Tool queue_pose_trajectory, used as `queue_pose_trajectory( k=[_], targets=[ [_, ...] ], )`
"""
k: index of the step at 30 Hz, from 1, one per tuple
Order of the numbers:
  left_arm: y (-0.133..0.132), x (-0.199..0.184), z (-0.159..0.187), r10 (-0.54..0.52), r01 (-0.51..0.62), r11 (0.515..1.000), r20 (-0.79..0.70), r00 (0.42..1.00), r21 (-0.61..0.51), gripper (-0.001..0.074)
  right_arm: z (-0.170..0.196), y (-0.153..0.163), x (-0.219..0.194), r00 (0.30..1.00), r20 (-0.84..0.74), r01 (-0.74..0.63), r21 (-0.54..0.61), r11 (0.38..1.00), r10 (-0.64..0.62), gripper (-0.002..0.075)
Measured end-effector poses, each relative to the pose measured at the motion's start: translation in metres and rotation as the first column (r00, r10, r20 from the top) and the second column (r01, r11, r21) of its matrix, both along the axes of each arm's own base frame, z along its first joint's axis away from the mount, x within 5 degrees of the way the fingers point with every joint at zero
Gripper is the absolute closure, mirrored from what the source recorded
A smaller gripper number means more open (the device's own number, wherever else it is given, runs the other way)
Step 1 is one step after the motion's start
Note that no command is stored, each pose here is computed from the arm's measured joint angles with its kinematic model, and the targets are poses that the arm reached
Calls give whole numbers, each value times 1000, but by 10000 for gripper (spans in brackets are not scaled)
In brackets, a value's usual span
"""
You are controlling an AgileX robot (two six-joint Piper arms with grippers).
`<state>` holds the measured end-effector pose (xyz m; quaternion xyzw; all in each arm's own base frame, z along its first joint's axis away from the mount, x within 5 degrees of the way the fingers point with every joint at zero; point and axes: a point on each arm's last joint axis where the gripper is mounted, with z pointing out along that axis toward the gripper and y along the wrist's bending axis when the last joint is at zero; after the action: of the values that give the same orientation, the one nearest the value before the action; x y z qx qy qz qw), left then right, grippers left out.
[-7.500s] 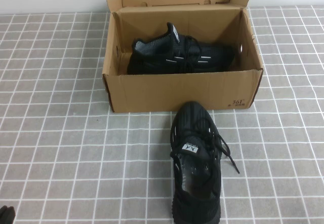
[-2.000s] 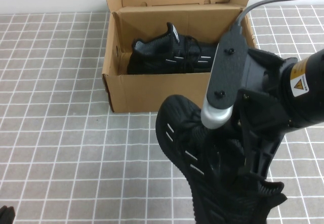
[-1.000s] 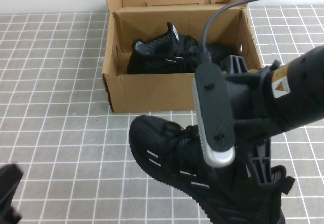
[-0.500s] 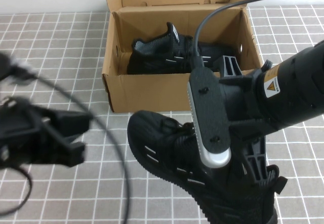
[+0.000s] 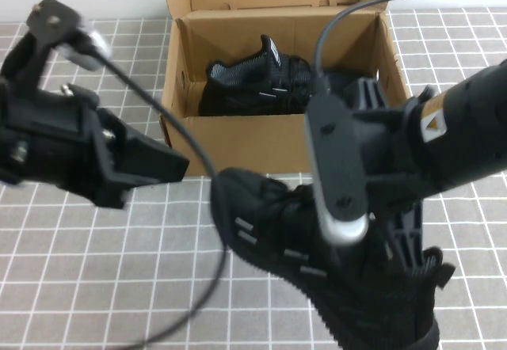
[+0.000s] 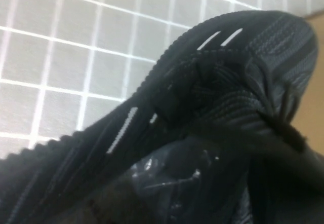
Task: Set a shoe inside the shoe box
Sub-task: Hand over the shoe
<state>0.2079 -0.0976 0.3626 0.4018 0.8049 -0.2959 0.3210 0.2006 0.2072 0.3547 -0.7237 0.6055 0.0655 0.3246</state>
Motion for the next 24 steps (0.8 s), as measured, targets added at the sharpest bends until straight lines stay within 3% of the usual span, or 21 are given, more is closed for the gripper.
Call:
queue_pose_trajectory(
  k=[5,9,17,24],
  targets=[
    [18,25,-3,-41,52,992,100,994,-116,736,2,-10,13,998,46,31,8,1000,-31,732],
    [20,37,-14,-74,85,991,115,991,-100,736,6,-6,16,997,80,-18,20,1000,16,732],
    [20,48,-29,-115,121,991,103,988,-55,736,25,4,3,964,6,-264,26,964,264,732],
    [12,45,-35,-117,118,993,20,993,-22,736,26,2,-1,946,-7,-323,-5,946,323,732]
  ],
)
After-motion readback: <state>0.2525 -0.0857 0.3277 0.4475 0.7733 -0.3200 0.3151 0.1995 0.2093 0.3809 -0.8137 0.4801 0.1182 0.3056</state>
